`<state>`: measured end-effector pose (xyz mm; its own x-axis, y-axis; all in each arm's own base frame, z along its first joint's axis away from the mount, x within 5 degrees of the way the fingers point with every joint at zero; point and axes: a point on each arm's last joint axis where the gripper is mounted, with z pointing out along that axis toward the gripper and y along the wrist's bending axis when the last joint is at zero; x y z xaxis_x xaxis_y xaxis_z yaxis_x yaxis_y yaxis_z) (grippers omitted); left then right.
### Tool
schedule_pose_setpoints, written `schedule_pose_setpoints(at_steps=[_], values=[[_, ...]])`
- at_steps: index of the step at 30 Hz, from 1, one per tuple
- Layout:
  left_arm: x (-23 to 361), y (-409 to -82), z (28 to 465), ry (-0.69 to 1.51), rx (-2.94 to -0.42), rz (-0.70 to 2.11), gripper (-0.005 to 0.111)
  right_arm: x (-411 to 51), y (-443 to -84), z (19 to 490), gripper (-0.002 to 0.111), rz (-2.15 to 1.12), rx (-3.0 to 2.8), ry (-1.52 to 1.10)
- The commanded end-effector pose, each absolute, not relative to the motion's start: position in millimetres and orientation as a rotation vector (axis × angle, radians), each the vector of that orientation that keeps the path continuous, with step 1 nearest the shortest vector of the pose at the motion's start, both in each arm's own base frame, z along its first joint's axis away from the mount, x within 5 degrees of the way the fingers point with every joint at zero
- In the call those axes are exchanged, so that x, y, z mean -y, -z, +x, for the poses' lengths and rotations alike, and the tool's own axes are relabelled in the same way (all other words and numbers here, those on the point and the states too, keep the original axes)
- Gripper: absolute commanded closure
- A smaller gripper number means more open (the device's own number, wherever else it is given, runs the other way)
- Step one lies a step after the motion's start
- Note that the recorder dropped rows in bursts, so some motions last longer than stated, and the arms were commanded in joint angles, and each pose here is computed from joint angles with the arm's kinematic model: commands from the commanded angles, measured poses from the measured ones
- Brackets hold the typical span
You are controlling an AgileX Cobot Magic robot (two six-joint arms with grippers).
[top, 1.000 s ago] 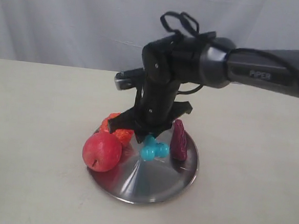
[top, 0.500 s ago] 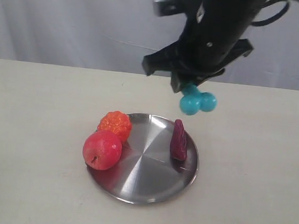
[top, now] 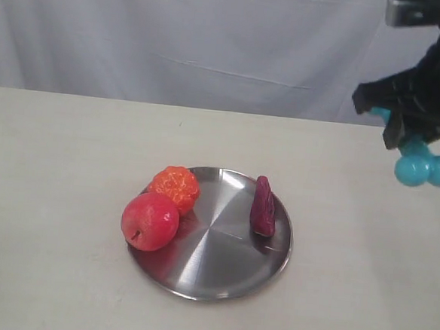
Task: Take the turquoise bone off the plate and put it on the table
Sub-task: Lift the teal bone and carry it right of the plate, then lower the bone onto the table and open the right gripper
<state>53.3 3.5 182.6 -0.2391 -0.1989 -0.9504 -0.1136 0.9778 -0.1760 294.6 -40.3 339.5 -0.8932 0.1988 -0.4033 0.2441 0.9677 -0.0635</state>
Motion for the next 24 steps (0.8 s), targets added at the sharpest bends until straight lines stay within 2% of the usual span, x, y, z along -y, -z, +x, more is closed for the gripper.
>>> schedule_pose_setpoints(at_steps=[1,6,14,24], values=[[-3.3,-182.3,53.4,0.085,-1.813,-0.225,0.107,49.6,-300.7,291.4,0.108,0.355,-2.699,0.1],[-3.3,-182.3,53.4,0.085,-1.813,-0.225,0.107,50.6,-240.2,296.1,0.108,0.39,-2.661,0.051],[-3.3,-182.3,53.4,0.085,-1.813,-0.225,0.107,54.6,-176.7,324.7,0.108,0.442,-2.718,0.033],[-3.3,-182.3,53.4,0.085,-1.813,-0.225,0.107,56.1,-134.3,337.0,0.108,0.449,-2.759,0.025]])
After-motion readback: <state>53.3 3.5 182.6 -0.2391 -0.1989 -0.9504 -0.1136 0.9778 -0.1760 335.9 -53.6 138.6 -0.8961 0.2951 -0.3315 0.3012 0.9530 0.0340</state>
